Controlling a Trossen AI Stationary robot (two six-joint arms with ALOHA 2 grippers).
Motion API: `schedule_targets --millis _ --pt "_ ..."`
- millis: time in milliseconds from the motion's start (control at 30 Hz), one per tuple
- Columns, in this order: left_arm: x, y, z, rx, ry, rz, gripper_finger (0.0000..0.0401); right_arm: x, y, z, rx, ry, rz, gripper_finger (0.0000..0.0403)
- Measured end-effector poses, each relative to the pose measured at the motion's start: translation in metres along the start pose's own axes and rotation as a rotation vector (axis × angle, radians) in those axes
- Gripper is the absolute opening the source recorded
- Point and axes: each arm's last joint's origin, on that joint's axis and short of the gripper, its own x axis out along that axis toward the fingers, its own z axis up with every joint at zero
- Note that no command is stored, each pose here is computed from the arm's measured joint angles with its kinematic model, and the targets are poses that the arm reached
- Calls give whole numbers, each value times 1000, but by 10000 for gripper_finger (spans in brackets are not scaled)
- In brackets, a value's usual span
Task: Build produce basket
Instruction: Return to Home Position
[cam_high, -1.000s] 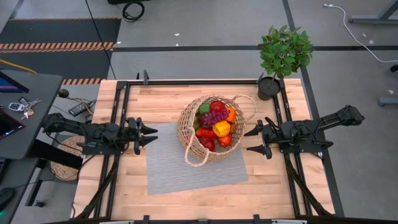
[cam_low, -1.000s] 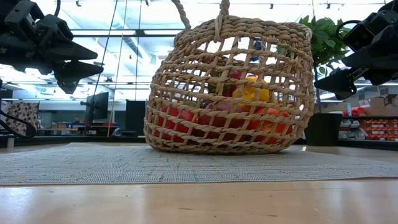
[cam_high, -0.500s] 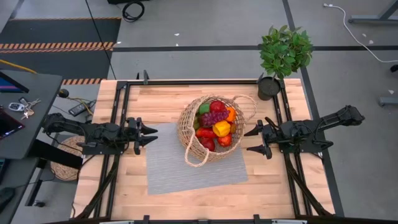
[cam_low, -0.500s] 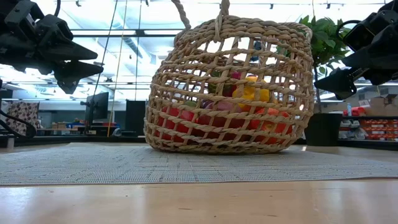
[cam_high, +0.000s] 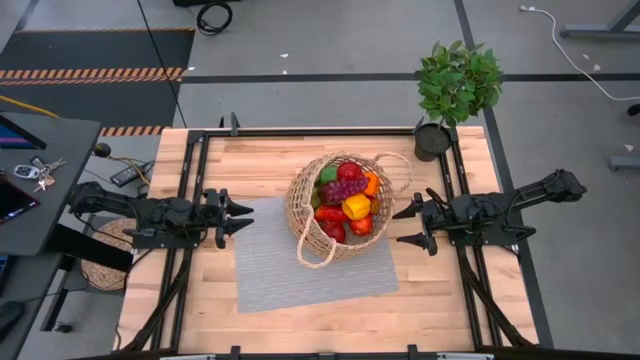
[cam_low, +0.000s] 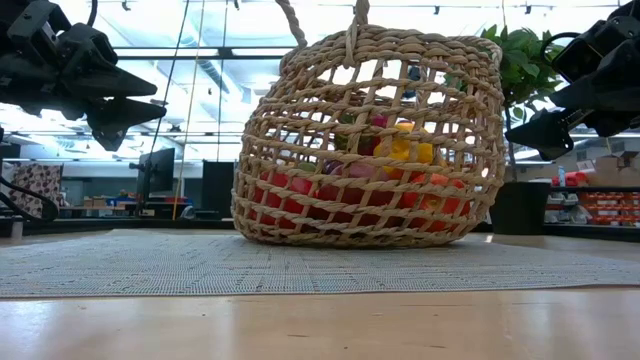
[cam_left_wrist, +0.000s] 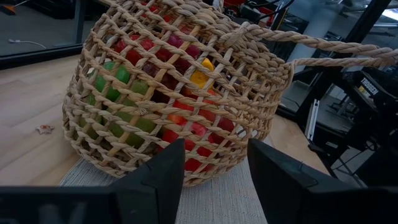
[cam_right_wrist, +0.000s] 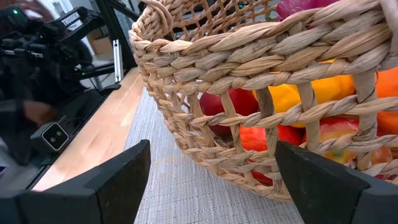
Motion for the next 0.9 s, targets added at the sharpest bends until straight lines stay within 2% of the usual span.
schedule_targets --millis 900 --pt "0 0 0 0 0 0 184 0 0 0 0 0 0 348"
